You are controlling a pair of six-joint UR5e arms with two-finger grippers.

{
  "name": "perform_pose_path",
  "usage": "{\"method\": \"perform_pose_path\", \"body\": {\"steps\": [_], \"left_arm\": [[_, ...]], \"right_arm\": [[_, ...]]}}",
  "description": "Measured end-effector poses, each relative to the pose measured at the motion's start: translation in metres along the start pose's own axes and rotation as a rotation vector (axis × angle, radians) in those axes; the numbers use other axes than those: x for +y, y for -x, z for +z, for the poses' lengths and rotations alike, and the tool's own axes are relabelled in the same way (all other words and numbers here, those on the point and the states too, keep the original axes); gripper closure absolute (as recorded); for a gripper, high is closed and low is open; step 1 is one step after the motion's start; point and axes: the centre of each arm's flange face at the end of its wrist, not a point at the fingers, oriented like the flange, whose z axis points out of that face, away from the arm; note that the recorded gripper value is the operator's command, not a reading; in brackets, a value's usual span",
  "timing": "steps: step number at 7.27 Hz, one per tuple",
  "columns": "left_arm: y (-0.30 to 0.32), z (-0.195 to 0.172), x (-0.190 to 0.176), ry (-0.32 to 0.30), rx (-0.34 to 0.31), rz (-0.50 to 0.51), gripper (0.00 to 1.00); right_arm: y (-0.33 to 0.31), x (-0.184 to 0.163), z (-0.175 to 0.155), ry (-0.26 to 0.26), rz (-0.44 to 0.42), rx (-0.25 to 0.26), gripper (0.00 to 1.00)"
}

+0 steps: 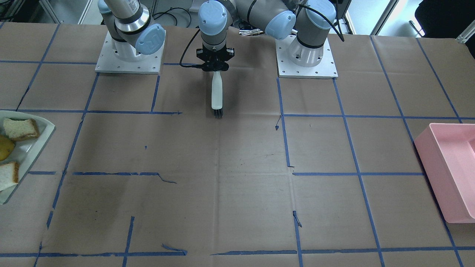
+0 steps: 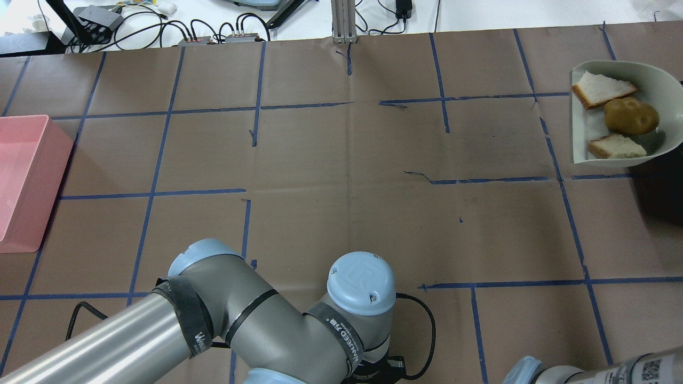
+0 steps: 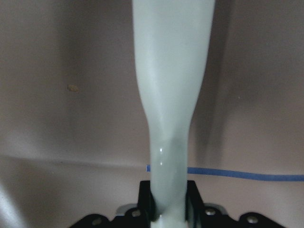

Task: Sweep and dump trash in nearest bin
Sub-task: 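Lift the loaded dustpan toward the bin while the left gripper withdraws the brush, then tip the dustpan over the bin while the left gripper sets the brush down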

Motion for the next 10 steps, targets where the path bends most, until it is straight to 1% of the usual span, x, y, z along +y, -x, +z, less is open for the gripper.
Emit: {"method": "perform_pose_path", "body": {"steps": [1, 2, 3, 5, 7, 8, 10], "left_arm": [[0.000, 0.002, -0.001, -0.007, 0.007, 0.002, 0.97], [0.000, 0.003, -0.002, -0.011, 0.011, 0.003, 0.94], [0.000, 0.002, -0.002, -0.014, 0.013, 0.005, 0.93], [0.000, -0.003, -0.005, -0.032, 0.030, 0.004, 0.92], [-0.001, -0.009, -0.012, -0.064, 0.058, 0.003, 0.91], [-0.001, -0.009, -0.014, -0.069, 0.061, 0.003, 0.88], [0.000, -0.009, -0.017, -0.070, 0.058, 0.001, 0.85]], "right_arm": [[-0.010, 0.029, -0.004, 0.014, -0.049, -0.012, 1.00], [-0.021, 0.060, -0.005, 0.028, -0.097, -0.015, 1.00], [-0.031, 0.090, -0.003, 0.043, -0.136, -0.016, 1.00], [-0.041, 0.151, 0.002, 0.069, -0.170, -0.022, 1.00], [-0.034, 0.205, -0.003, 0.097, -0.187, -0.012, 1.00], [-0.026, 0.226, -0.009, 0.110, -0.190, -0.007, 1.00], [-0.005, 0.258, -0.020, 0.129, -0.168, 0.003, 1.00]]}}
